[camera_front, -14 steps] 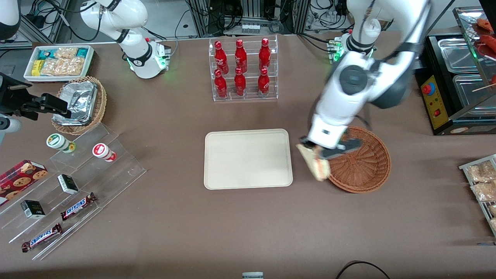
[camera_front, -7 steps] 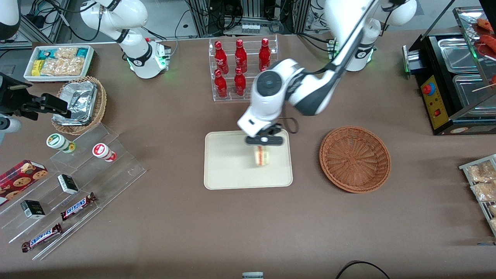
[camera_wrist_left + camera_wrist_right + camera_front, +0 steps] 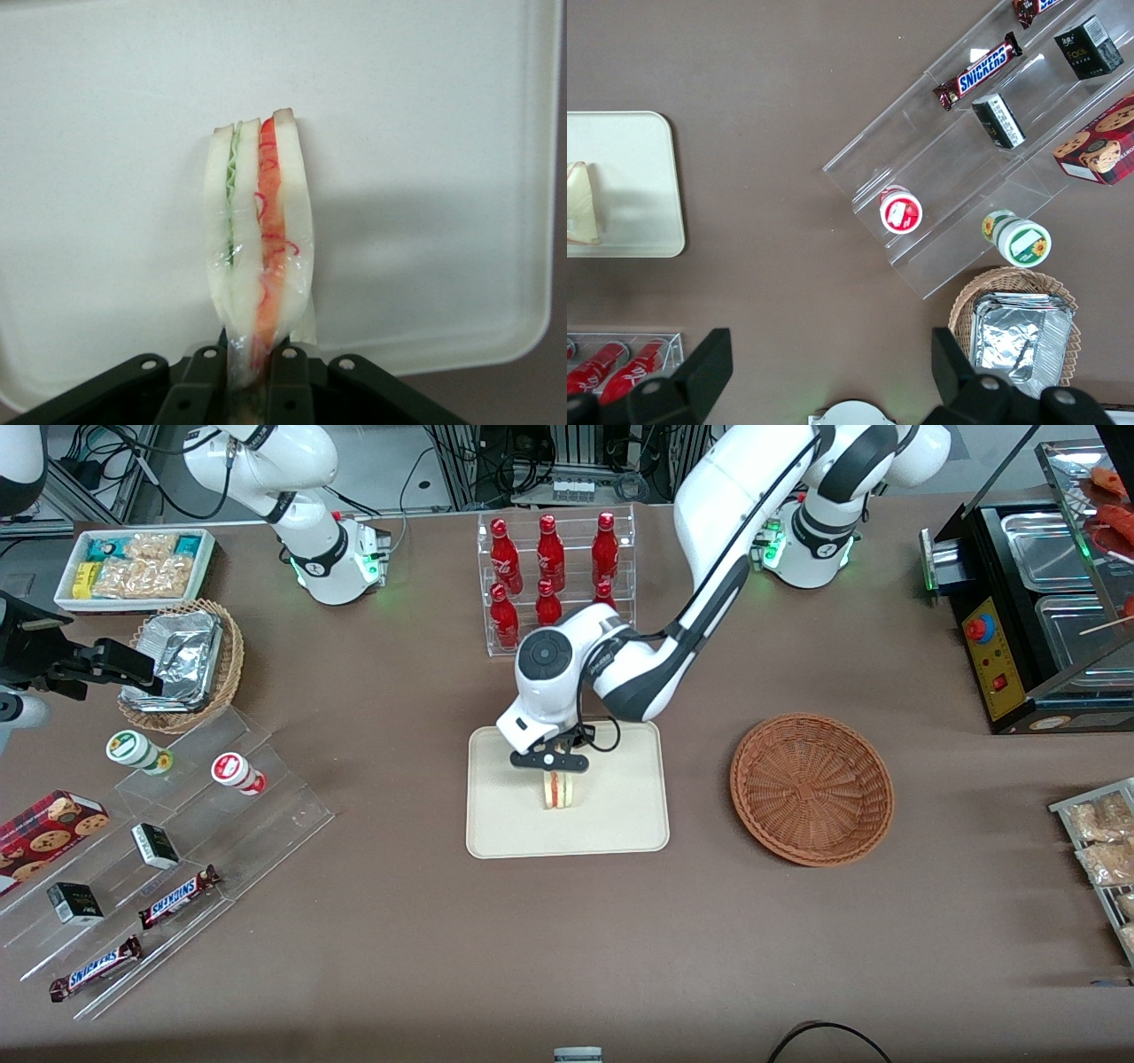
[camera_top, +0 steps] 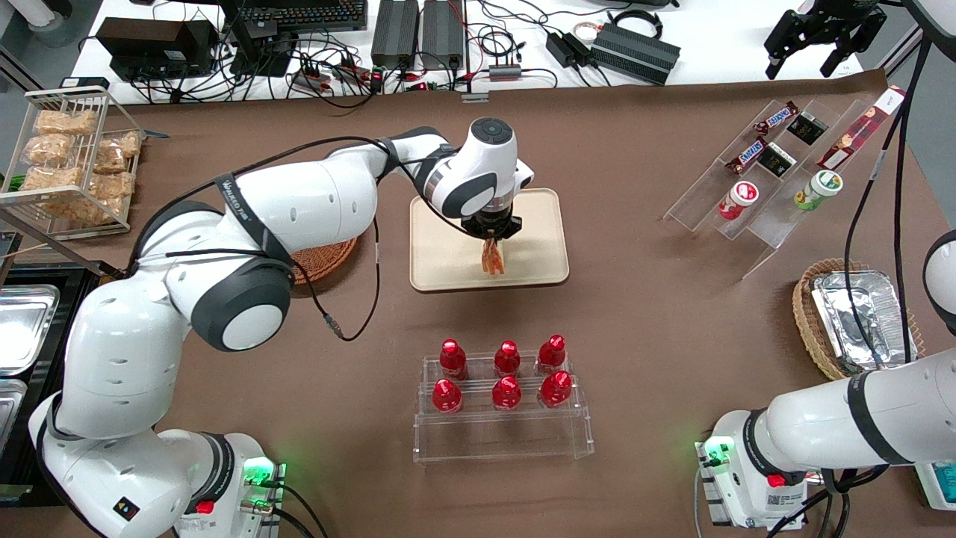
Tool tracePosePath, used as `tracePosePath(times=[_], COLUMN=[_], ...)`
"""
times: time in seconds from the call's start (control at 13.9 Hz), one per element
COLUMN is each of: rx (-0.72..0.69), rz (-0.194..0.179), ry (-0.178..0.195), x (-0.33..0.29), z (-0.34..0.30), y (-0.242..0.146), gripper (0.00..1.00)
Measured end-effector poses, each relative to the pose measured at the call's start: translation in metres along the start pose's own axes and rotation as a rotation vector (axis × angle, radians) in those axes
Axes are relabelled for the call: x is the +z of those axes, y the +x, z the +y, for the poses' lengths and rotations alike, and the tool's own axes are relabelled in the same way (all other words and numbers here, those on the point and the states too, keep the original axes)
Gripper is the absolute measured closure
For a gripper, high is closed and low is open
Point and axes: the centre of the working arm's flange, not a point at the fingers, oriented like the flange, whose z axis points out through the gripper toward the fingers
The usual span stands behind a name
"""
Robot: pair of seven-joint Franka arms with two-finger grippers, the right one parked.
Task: Place sandwich from basket to tray
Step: 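Carry the sandwich over the cream tray and lower it, then open the left gripper to release the sandwich upright on the tray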
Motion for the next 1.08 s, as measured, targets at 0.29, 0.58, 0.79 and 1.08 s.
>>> tracePosePath(times=[0.29, 0.58, 0.79, 1.08], rx=[-0.001, -0.030, -0.148, -0.321], rz=[0.025, 0.054, 0.099, 0.142], ry=[0.015, -0.002, -0.027, -0.016], x=[0.004, -0.012, -0.069, -0.184], z=[0.005, 0.008, 0.002, -0.076], y=[-0.001, 0.006, 0.016, 0.051], gripper=[0.69, 0.30, 0.00, 0.00])
